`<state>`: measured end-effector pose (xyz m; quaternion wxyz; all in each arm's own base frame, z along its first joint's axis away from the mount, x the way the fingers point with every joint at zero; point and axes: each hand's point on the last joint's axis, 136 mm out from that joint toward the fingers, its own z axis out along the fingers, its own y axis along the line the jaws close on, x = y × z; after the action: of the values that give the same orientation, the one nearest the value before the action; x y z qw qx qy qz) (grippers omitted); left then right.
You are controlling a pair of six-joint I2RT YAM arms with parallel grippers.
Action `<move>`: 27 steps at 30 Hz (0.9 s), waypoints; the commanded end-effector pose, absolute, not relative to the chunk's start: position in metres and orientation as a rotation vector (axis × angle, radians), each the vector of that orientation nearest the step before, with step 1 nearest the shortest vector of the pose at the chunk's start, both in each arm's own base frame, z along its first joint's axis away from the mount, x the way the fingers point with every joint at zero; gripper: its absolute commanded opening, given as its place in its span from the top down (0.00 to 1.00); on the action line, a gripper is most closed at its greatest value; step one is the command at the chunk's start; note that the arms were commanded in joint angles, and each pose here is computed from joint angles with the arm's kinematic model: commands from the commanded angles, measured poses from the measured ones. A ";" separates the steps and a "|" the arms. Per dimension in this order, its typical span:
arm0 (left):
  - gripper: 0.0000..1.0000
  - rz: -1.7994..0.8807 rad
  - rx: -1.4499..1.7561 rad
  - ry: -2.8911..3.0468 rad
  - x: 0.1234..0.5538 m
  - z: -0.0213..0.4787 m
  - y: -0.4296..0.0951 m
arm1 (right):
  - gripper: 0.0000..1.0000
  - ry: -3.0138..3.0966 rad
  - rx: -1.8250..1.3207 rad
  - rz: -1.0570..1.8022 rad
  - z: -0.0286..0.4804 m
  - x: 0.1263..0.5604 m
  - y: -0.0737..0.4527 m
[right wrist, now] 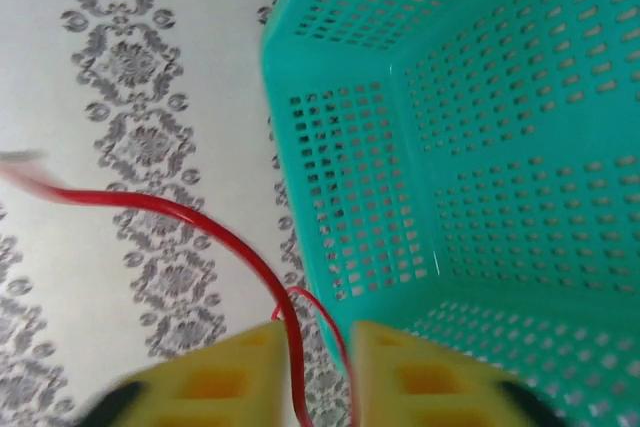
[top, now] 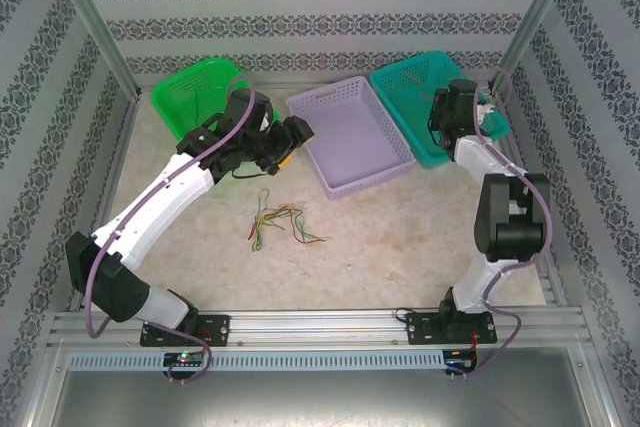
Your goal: Untangle the cables
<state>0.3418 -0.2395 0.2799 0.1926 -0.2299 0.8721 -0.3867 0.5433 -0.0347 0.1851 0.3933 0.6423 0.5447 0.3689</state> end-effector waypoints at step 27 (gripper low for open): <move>0.35 -0.553 -1.203 2.774 0.235 0.140 -0.117 | 0.34 2.515 -0.313 0.904 0.184 0.252 0.301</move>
<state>0.2520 -0.1355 0.1521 0.0457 -0.3885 0.8921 -0.2264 0.2902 0.2843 0.2263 0.2811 0.0025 0.8844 0.3725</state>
